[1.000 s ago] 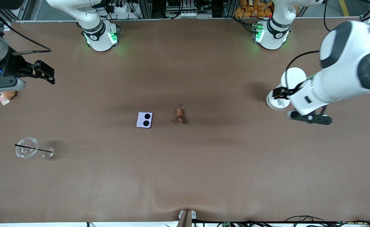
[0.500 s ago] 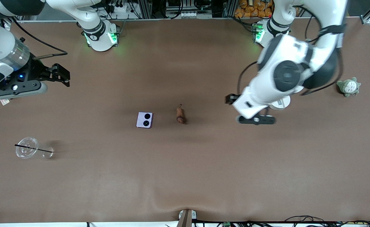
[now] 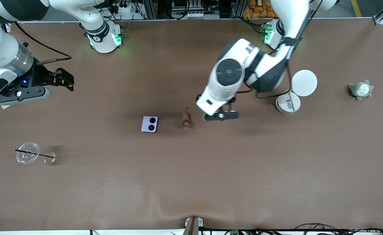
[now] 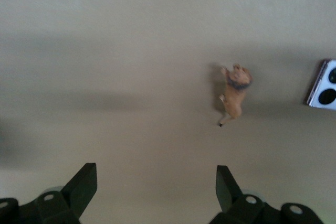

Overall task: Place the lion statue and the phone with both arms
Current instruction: 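Move the left gripper over the brown lion figurine and lower it, then close the left gripper on the lion figurine's body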

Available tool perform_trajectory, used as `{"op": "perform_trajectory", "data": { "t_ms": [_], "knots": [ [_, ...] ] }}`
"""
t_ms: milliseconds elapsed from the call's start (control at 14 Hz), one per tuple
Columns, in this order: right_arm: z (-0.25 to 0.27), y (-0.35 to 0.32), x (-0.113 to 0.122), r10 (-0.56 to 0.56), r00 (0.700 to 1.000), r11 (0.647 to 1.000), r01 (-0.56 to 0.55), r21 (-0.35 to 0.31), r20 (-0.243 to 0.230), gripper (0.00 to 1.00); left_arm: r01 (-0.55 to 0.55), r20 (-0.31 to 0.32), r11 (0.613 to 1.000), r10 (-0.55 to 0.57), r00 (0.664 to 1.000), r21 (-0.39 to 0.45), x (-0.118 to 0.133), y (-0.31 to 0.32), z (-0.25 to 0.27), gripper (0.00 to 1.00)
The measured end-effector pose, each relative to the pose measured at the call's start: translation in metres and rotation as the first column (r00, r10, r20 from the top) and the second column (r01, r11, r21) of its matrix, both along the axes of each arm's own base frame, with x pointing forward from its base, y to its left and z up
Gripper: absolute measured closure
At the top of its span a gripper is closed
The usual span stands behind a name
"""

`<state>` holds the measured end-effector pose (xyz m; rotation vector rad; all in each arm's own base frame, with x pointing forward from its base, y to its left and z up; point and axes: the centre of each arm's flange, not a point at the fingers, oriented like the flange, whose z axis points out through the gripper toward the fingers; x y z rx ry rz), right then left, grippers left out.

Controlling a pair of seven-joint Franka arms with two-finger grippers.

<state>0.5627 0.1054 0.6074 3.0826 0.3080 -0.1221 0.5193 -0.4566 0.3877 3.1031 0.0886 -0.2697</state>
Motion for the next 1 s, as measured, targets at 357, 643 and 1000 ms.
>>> {"op": "perform_trajectory", "data": {
  "t_ms": [357,643,1000],
  "knots": [
    [-0.011,0.001,0.005,-0.001,1.0,1.0,0.001,-0.004,-0.016,0.0,-0.04,0.053,0.999,0.042,0.998,-0.036,-0.022,-0.057,-0.06,0.0],
    [-0.012,0.001,0.006,-0.001,1.0,1.0,0.001,-0.004,-0.018,0.0,-0.048,0.078,0.997,0.053,0.996,-0.059,-0.019,-0.068,-0.098,0.0],
    [-0.012,0.001,0.006,-0.001,1.0,1.0,0.001,-0.004,-0.018,0.0,-0.075,0.111,0.994,0.083,0.99,-0.077,-0.034,-0.092,-0.137,0.08]
  ]
}}
